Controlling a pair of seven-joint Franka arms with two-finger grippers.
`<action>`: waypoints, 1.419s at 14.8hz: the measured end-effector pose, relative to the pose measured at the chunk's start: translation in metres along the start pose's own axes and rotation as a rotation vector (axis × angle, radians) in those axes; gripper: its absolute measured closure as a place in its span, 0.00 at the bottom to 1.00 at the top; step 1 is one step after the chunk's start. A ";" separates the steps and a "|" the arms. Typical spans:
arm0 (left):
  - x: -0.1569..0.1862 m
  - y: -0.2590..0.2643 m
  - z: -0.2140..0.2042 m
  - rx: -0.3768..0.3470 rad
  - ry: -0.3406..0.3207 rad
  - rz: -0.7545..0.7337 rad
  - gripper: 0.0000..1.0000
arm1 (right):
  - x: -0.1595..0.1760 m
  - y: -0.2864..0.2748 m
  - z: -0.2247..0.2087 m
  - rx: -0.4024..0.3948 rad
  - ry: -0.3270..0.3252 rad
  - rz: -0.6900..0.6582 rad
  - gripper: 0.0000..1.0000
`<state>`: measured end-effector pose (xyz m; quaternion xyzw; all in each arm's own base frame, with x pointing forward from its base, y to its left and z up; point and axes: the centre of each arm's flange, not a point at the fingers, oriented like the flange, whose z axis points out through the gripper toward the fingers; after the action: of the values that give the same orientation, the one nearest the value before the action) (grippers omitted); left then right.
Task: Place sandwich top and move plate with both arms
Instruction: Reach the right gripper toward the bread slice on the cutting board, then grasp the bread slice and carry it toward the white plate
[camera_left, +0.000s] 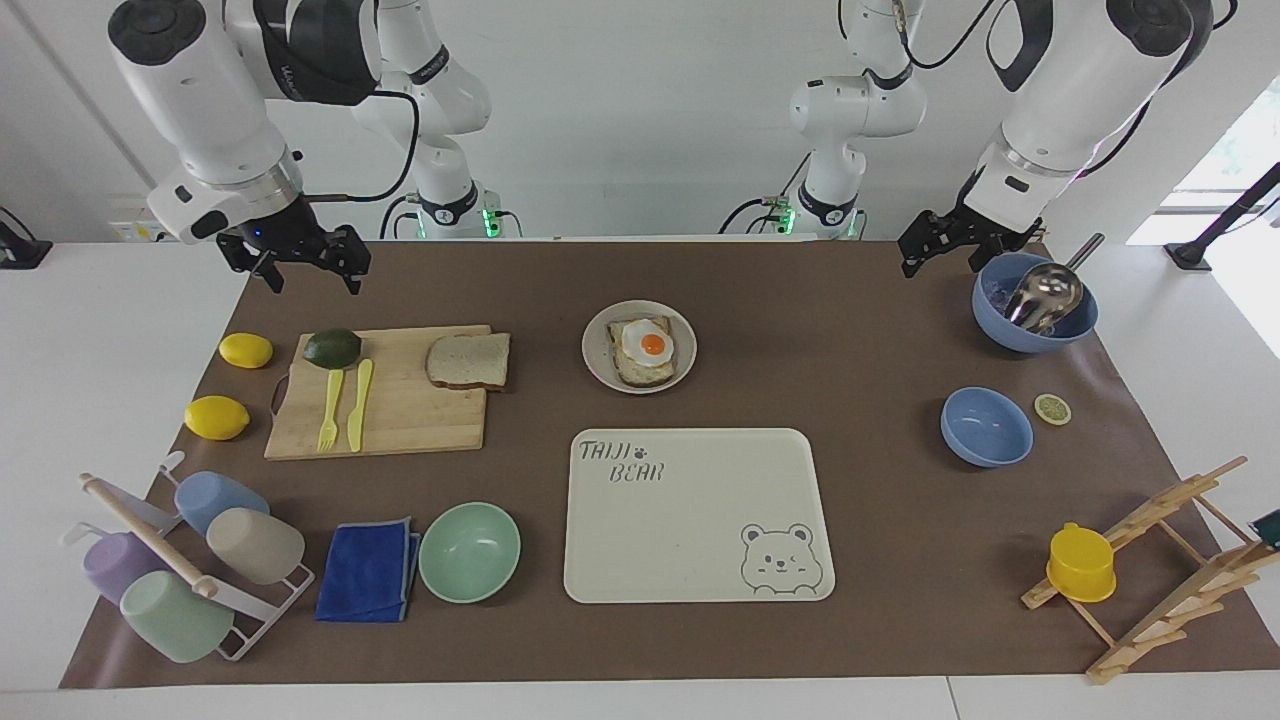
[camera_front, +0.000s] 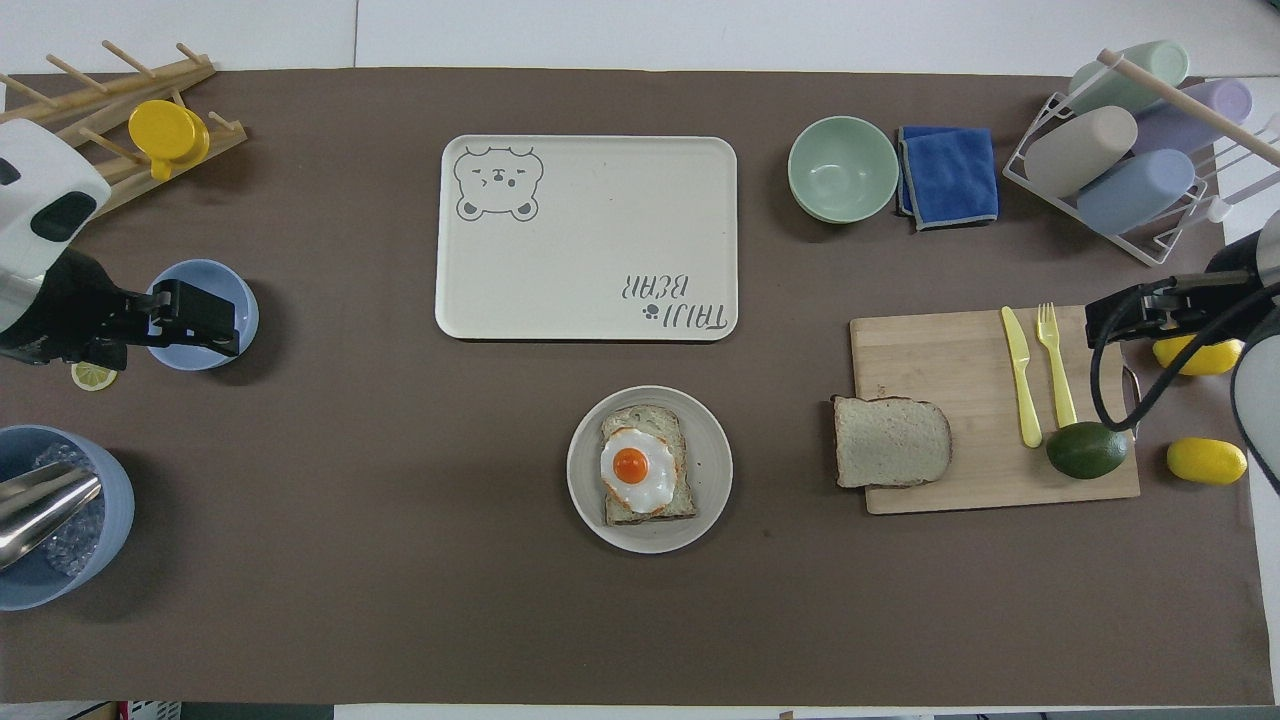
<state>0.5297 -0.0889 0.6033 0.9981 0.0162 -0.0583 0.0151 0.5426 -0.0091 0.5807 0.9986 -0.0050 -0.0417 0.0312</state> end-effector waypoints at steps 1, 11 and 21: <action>0.000 0.000 0.000 0.000 0.000 0.000 0.00 | 0.000 0.000 0.000 0.000 0.000 0.000 0.00; 0.000 0.000 0.000 0.000 0.000 0.000 0.00 | 0.000 0.000 0.000 0.000 0.000 -0.001 0.00; 0.000 0.000 0.000 0.000 0.000 0.000 0.00 | -0.003 -0.116 0.026 0.007 -0.004 -0.106 0.00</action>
<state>0.5297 -0.0889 0.6033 0.9981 0.0162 -0.0583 0.0151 0.5378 0.1047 0.5477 0.9975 0.0475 -0.0450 0.0254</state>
